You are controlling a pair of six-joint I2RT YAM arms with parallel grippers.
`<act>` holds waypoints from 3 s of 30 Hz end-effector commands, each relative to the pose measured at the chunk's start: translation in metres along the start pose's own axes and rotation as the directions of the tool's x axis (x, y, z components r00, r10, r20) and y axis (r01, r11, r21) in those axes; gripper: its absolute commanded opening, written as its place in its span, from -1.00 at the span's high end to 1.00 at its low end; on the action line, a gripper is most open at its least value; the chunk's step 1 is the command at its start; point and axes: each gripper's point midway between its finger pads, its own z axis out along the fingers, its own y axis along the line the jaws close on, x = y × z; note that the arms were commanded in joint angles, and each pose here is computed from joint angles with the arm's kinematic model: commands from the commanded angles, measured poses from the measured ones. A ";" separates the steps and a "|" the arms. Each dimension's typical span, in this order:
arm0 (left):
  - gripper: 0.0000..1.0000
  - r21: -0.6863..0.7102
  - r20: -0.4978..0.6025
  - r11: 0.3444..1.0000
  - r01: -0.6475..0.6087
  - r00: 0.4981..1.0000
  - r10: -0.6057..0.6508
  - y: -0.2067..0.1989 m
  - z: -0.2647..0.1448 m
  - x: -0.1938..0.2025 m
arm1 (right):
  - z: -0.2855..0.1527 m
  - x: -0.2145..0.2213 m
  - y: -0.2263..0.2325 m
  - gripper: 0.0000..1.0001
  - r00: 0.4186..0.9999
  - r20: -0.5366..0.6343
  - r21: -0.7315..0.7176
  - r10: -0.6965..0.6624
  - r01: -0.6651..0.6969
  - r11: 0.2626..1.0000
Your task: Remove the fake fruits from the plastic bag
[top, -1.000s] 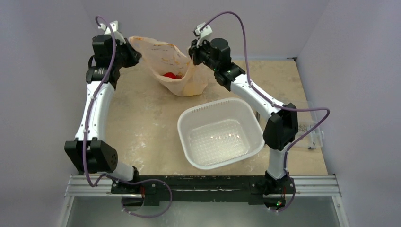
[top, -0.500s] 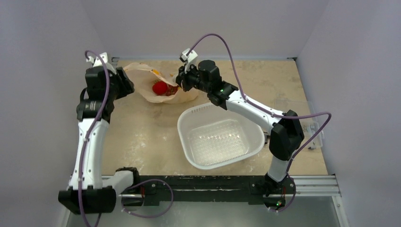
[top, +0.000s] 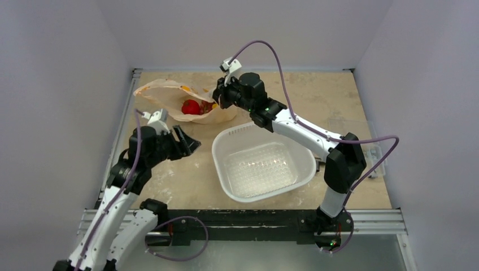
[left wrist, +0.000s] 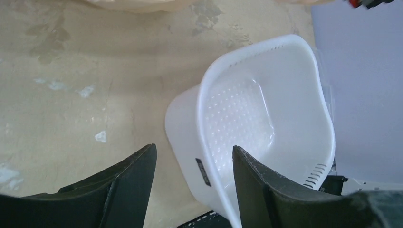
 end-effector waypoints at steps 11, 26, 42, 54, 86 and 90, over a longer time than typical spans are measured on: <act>0.01 -0.240 0.275 0.942 -0.234 0.914 0.297 -0.029 0.084 -0.126 | -0.021 -0.014 0.018 1.00 0.992 0.047 -0.061 0.119 -0.116 0.991; 0.05 -0.348 0.188 0.922 -0.167 0.951 0.244 0.028 0.144 -0.120 | -0.027 -0.023 0.003 1.00 0.971 -0.046 -0.036 0.236 -0.238 0.971; 0.03 -0.405 -0.108 0.899 -0.165 0.985 0.132 0.086 0.163 -0.050 | -0.062 0.090 0.000 1.00 0.916 -0.339 -0.108 0.215 -0.265 0.958; -0.37 -0.465 -0.014 0.882 -0.082 0.996 0.085 0.086 0.180 -0.084 | -0.059 0.069 -0.003 1.00 0.911 -0.365 -0.073 0.193 -0.235 0.969; -0.18 -0.577 0.048 0.815 -0.052 0.994 0.097 0.131 0.276 -0.117 | -0.048 0.050 -0.011 1.00 0.908 -0.379 -0.032 0.181 -0.208 0.978; 0.40 -0.569 0.003 0.819 -0.076 0.996 0.095 0.125 0.258 -0.110 | -0.045 0.043 -0.012 1.00 0.914 -0.363 -0.028 0.180 -0.203 0.979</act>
